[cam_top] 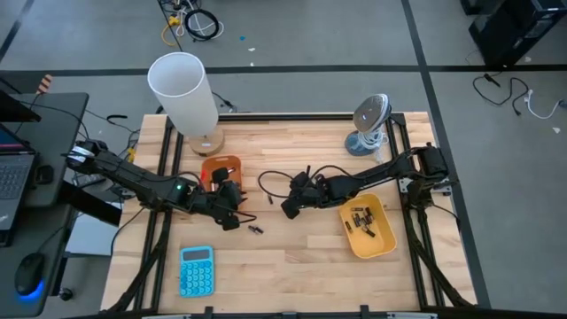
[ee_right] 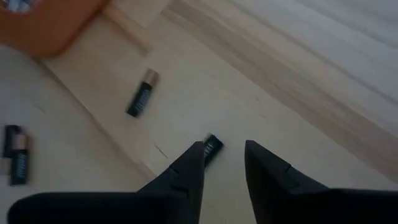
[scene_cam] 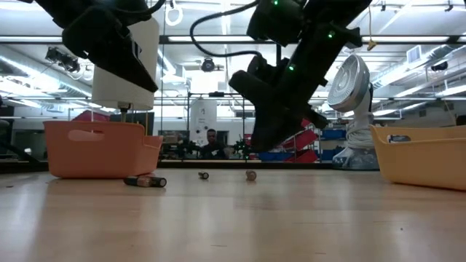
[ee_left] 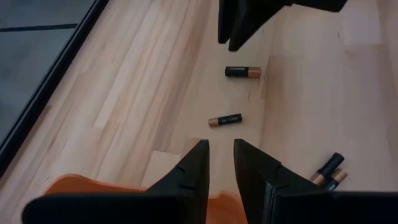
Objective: Sort batteries
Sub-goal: Put the gold battery into the yellow bin
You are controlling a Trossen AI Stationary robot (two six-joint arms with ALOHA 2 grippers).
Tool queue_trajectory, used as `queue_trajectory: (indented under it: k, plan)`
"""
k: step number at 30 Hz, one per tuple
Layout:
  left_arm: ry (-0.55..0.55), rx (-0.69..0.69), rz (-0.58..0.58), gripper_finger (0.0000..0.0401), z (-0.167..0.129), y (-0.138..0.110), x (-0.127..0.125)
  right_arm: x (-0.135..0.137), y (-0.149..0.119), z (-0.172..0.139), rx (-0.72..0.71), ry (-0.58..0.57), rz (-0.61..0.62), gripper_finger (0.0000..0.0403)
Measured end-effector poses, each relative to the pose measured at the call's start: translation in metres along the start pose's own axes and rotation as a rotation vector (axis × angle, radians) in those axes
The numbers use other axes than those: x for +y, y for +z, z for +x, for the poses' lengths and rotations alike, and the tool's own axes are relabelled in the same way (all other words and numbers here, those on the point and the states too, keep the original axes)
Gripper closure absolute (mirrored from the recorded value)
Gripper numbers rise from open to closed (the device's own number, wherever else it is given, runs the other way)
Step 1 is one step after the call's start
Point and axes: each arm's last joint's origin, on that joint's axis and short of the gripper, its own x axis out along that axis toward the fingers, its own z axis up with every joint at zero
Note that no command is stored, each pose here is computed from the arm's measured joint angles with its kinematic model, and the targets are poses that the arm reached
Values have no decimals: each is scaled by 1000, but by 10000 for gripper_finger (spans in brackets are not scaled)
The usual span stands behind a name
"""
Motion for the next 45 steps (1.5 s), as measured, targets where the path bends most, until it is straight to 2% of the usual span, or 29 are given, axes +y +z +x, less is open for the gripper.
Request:
queue_trajectory:
  k: [10,25,31,39,45]
  plan:
    - [-4,-15,-17,325,0,2,0,3,-9,23,-17,-21,-33,255]
    - [0,-15,-13,325,0,2,0,6,-17,39,-6,-2,2,256]
    - [1,-14,-10,325,0,1,0,5,-17,40,1,-3,-22,257]
    - [2,-12,-7,325,0,1,0,4,-19,40,25,-5,-27,280]
    - [2,-10,-5,325,0,1,0,3,-20,39,40,-18,-38,330]
